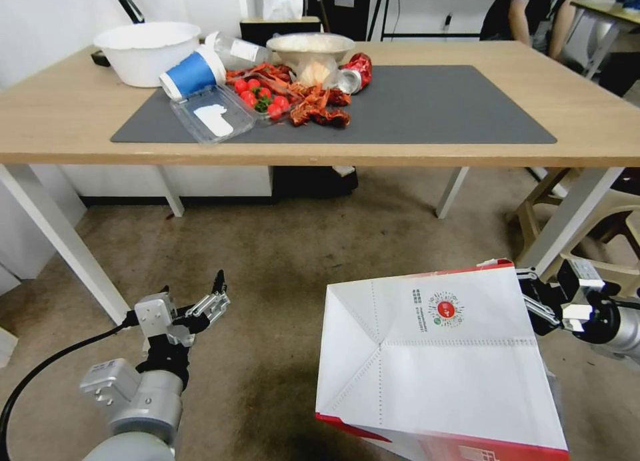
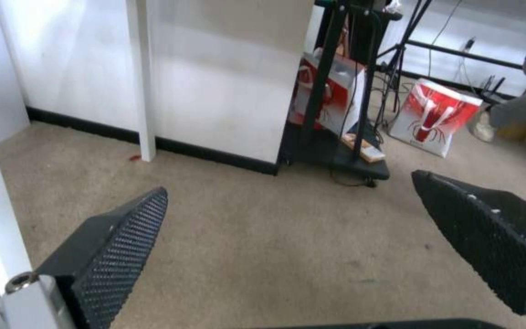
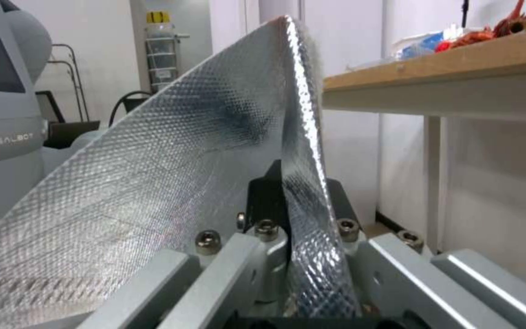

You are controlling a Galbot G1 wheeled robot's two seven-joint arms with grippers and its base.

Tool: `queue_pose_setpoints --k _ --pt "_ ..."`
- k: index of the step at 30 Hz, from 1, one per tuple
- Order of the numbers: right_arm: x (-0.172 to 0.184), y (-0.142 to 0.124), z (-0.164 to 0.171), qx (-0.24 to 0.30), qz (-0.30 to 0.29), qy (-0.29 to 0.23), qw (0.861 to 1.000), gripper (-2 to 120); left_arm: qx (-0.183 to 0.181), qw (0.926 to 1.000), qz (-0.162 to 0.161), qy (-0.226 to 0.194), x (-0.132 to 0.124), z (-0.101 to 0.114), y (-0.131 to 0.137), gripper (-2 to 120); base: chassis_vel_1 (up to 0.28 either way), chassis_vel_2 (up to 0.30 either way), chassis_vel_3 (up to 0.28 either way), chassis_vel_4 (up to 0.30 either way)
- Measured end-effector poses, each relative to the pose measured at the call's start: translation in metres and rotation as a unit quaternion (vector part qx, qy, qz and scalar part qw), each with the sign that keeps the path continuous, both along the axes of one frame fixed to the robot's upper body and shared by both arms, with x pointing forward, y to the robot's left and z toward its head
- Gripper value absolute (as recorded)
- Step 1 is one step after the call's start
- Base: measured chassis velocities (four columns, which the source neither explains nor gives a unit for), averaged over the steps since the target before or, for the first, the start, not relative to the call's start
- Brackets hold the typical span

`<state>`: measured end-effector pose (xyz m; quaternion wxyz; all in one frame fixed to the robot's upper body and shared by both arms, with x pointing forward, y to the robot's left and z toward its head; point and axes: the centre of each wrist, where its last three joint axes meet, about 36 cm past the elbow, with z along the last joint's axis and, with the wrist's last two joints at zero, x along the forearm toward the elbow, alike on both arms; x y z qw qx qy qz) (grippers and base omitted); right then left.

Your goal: Pick up the food delivery bag from the floor and place it on the table.

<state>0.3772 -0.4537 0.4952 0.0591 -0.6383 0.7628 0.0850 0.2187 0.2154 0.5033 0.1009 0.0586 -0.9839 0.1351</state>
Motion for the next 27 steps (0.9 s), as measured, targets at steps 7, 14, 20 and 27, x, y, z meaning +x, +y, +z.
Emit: queue_pose_setpoints --k 7,14,20,27 --pt "0.0006 0.0001 0.0014 0.0 0.001 -0.001 1.0 0 0.0 1.0 0.0 0.0 0.0001 0.0001 0.0001 100 0.0 0.0 0.0 0.0" --pt "0.0012 0.0005 0.0028 0.0 0.002 -0.003 1.0 0 0.001 1.0 0.0 0.0 0.0002 0.0001 0.0003 100 0.0 0.0 0.0 0.0" --pt "0.0003 0.0008 0.0022 0.0 0.002 -0.001 1.0 0 0.0 1.0 0.0 0.0 0.0 0.0 -0.0002 100 0.0 0.0 0.0 0.0" --pt "0.0007 0.0004 0.0033 -0.002 0.003 -0.002 1.0 0 0.0 1.0 0.0 -0.001 0.0 0.0 -0.0003 100 0.0 0.0 0.0 0.0"
